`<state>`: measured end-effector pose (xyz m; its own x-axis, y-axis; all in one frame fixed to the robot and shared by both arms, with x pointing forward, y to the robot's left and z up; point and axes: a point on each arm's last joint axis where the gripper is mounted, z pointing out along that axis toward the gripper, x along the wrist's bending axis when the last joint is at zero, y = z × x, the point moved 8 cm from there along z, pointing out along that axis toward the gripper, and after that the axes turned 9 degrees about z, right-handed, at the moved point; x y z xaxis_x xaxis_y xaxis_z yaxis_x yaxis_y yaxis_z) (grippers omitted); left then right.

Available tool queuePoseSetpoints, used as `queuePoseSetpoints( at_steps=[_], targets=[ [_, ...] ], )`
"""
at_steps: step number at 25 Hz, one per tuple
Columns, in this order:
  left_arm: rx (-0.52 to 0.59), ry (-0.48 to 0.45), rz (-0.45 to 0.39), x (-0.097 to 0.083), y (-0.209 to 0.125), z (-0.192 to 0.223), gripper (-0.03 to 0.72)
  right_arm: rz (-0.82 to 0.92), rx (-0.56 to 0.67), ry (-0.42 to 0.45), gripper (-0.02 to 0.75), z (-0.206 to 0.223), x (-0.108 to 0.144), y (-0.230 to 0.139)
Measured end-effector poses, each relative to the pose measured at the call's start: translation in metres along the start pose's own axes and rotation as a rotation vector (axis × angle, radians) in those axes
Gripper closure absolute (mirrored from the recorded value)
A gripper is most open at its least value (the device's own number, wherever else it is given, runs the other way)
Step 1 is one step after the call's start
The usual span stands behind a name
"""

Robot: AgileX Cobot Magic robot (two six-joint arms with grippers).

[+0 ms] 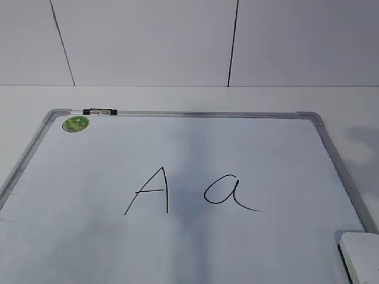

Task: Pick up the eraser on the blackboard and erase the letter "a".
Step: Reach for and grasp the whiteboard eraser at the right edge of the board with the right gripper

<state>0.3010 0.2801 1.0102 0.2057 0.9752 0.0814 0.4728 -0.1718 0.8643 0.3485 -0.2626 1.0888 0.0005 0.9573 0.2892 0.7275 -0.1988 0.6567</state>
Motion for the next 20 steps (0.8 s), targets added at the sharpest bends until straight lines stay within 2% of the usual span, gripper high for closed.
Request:
queuePoseSetpoints(
  at_steps=[11, 15, 20],
  targets=[
    [0.000, -0.001, 0.000, 0.000, 0.000, 0.000, 0.443, 0.016, 0.245, -0.042, 0.156, 0.053, -0.007, 0.007],
    [0.000, -0.001, 0.000, 0.000, 0.000, 0.000, 0.443, -0.017, 0.342, -0.083, 0.156, 0.072, -0.017, -0.009],
    [0.000, -0.001, 0.000, 0.000, 0.000, 0.000, 0.443, -0.006, 0.480, -0.112, 0.156, 0.091, -0.029, -0.046]
  ],
)
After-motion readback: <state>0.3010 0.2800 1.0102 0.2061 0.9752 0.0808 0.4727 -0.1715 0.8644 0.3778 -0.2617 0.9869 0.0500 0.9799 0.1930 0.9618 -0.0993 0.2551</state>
